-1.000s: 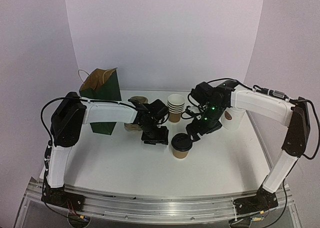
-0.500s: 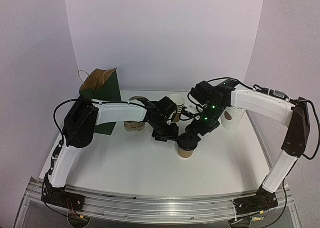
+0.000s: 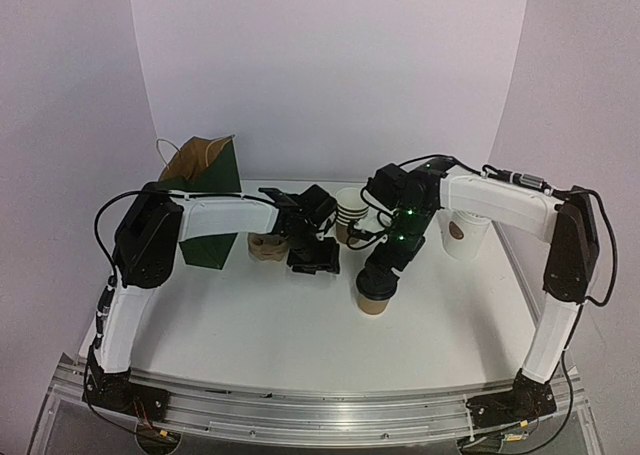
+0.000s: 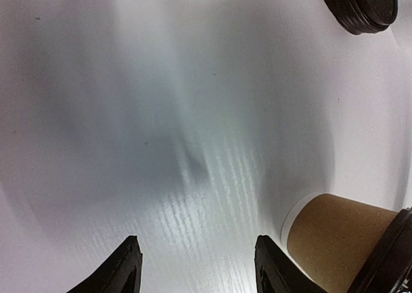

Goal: Pack the takeout coffee

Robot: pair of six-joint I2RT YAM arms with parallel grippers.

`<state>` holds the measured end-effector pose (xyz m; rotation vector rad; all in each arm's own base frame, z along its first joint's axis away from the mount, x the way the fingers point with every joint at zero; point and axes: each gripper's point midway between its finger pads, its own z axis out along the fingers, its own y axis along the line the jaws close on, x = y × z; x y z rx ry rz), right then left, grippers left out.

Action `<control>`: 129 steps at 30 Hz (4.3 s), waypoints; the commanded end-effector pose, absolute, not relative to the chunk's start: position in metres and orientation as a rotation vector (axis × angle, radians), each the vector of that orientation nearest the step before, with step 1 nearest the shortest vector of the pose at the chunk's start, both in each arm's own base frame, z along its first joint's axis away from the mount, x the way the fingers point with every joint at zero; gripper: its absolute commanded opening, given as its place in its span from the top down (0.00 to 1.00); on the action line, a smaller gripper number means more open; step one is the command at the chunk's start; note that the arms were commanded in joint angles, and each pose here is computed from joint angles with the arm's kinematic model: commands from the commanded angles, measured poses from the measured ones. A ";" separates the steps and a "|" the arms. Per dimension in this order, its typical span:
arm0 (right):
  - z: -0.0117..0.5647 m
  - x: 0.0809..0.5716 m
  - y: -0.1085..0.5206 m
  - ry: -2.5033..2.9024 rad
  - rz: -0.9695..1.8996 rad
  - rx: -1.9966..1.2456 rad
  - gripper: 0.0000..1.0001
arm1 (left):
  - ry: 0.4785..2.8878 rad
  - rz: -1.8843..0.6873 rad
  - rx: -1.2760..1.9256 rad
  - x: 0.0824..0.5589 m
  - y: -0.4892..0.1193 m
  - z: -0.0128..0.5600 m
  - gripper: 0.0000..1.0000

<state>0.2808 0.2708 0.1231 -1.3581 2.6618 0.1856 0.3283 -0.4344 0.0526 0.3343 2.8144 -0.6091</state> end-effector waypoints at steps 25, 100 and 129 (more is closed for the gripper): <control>0.117 0.278 0.282 2.362 0.228 -1.852 0.04 | 2.742 -0.603 0.277 0.331 -0.416 0.102 0.41; 0.071 0.287 0.259 2.607 0.223 -1.630 0.02 | 2.715 -0.590 0.291 0.332 -0.412 0.108 0.41; 0.134 0.327 0.269 2.536 0.175 -1.384 0.02 | 2.700 -0.601 0.324 0.341 -0.425 0.111 0.41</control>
